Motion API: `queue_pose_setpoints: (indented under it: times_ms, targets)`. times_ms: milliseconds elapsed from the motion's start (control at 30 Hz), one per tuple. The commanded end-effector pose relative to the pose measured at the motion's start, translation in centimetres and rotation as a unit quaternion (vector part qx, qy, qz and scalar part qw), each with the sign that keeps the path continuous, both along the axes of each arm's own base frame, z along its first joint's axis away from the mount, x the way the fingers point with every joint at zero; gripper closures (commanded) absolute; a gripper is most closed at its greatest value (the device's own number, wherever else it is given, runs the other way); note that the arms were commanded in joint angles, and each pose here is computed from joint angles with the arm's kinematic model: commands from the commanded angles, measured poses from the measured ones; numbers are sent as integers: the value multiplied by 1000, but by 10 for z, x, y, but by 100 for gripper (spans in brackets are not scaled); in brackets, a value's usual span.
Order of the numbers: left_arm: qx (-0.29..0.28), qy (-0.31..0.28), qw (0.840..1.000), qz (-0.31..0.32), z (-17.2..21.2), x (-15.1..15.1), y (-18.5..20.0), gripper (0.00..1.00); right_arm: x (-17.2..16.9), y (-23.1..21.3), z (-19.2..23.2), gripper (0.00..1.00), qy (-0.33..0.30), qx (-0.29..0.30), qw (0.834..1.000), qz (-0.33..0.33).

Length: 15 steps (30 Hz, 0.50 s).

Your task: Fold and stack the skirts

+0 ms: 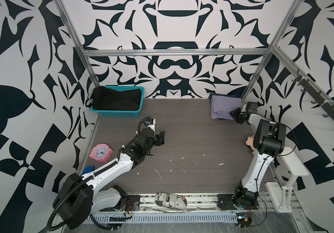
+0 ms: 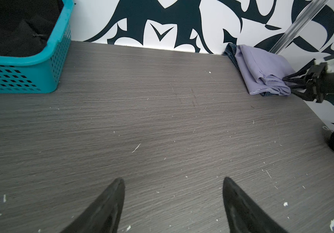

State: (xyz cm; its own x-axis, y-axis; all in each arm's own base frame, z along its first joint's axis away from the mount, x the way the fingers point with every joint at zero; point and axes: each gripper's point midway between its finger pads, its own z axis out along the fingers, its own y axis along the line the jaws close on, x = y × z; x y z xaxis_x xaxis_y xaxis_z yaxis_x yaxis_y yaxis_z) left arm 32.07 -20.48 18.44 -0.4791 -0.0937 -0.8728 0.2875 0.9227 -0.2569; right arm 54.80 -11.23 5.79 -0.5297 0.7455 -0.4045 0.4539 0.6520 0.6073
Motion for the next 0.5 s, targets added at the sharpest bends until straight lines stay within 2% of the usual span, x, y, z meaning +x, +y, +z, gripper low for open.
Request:
queue_pose_setpoints:
  times_ms: [0,267,367,467]
  targets:
    - [-9,-36,999,11,28,4,6,20,9,3,41,55,-47,-7,999,9]
    - [-17,-40,999,10,46,14,14,19,-11,14,120,52,-107,-23,994,13]
    - [-23,-39,999,13,55,22,16,18,-23,33,150,50,-129,-26,991,28]
    - [-49,-22,998,24,61,39,23,17,-39,76,180,49,-175,-32,982,63]
